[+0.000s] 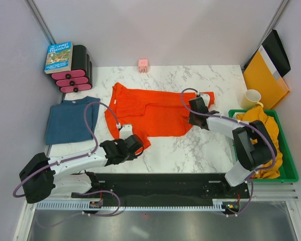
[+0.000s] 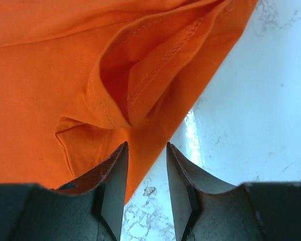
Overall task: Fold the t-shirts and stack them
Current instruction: Grap the side of the flattened tshirt closest away from the robot with both arms
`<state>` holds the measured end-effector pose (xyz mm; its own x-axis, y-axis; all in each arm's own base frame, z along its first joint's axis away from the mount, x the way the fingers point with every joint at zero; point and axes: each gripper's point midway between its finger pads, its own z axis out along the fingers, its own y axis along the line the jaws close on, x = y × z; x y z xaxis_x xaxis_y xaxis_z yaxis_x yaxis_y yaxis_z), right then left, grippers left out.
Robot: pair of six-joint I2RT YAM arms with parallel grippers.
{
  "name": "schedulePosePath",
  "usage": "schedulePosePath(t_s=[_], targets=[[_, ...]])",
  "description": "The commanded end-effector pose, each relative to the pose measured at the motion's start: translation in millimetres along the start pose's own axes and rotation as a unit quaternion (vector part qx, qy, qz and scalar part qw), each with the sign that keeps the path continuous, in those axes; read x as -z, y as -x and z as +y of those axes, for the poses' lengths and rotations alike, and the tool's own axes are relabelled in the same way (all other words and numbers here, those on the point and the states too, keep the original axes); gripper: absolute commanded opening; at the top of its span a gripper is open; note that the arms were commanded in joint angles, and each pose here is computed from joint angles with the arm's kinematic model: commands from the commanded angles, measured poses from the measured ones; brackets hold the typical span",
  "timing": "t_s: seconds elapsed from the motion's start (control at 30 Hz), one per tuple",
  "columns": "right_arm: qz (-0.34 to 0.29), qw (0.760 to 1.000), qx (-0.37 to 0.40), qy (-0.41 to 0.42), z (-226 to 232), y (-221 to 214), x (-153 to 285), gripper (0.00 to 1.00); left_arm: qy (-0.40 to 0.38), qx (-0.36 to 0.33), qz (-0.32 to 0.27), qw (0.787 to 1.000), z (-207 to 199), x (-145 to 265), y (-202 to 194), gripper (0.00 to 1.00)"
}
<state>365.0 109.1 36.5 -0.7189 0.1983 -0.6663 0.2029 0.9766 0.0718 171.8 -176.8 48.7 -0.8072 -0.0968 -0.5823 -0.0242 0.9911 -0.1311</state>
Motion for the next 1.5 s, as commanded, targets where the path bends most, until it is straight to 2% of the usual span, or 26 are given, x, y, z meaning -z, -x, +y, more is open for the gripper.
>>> schedulePosePath(t_s=[0.0,0.5,0.87,1.23,1.47], targets=[[-0.025,1.0,-0.008,0.005,13.3,24.5,-6.6,0.44,-0.015,0.006,-0.015,1.0,-9.3,2.8,10.9,0.02],[-0.032,0.999,-0.016,0.011,26.7,35.0,-24.7,0.41,-0.008,0.004,-0.014,1.0,-7.7,0.1,9.8,0.02],[-0.056,0.998,-0.029,0.009,33.1,50.9,-31.1,0.29,-0.004,0.0,-0.011,1.0,-7.7,-1.8,8.8,0.02],[-0.06,0.998,-0.022,-0.008,30.8,53.7,-40.0,0.36,-0.005,-0.003,-0.01,1.0,-10.0,-1.9,9.2,0.02],[-0.051,0.998,-0.019,-0.011,31.8,47.4,-48.6,0.21,-0.004,-0.003,-0.008,1.0,-8.9,-2.6,7.6,0.02]])
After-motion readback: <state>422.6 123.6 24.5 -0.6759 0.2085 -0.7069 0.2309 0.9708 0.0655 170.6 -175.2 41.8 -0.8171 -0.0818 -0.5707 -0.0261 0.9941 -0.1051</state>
